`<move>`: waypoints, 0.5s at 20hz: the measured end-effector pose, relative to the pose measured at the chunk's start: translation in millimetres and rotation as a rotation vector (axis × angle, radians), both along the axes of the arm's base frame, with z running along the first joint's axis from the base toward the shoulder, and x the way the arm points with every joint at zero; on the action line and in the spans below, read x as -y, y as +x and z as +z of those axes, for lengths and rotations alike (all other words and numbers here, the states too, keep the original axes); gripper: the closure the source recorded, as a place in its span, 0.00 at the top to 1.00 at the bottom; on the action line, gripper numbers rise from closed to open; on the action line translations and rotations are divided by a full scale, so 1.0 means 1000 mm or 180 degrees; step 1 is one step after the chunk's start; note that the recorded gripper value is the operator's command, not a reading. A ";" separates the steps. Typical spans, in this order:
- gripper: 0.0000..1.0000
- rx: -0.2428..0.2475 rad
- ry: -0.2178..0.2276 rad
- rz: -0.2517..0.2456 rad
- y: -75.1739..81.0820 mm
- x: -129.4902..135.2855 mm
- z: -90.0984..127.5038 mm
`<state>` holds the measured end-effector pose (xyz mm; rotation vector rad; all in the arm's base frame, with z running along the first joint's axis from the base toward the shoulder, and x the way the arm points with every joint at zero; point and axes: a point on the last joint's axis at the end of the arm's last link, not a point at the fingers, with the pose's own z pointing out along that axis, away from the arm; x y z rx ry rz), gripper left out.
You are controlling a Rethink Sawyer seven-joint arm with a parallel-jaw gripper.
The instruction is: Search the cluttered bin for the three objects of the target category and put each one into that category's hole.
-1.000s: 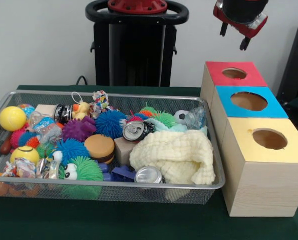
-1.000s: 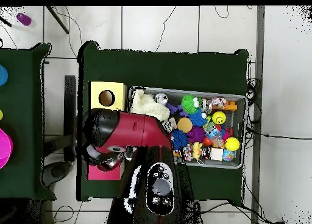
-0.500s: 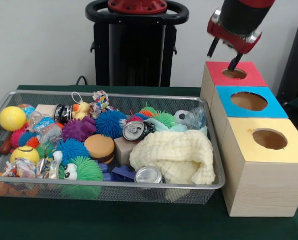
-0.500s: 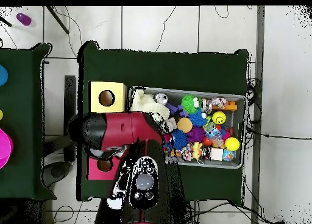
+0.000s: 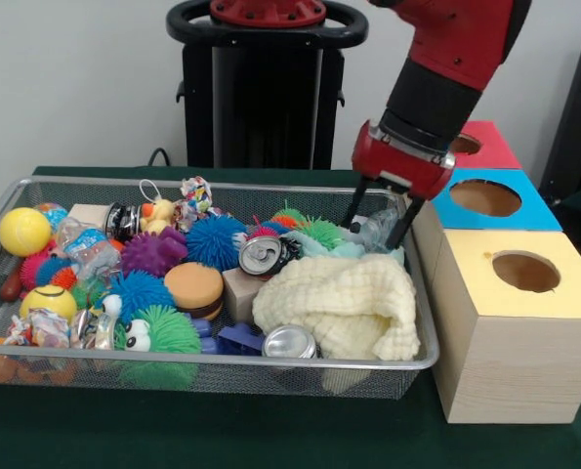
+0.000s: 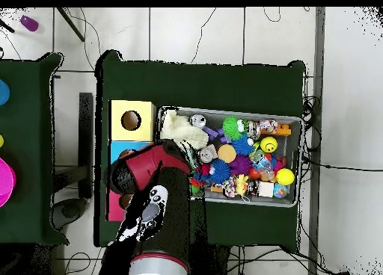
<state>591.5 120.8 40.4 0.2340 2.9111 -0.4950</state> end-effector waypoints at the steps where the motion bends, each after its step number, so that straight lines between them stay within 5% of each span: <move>1: 1.00 0.0019 -0.0032 0.0033 0.000 0.007 -0.003; 10: 1.00 0.0040 -0.0119 -0.0088 0.001 0.052 0.000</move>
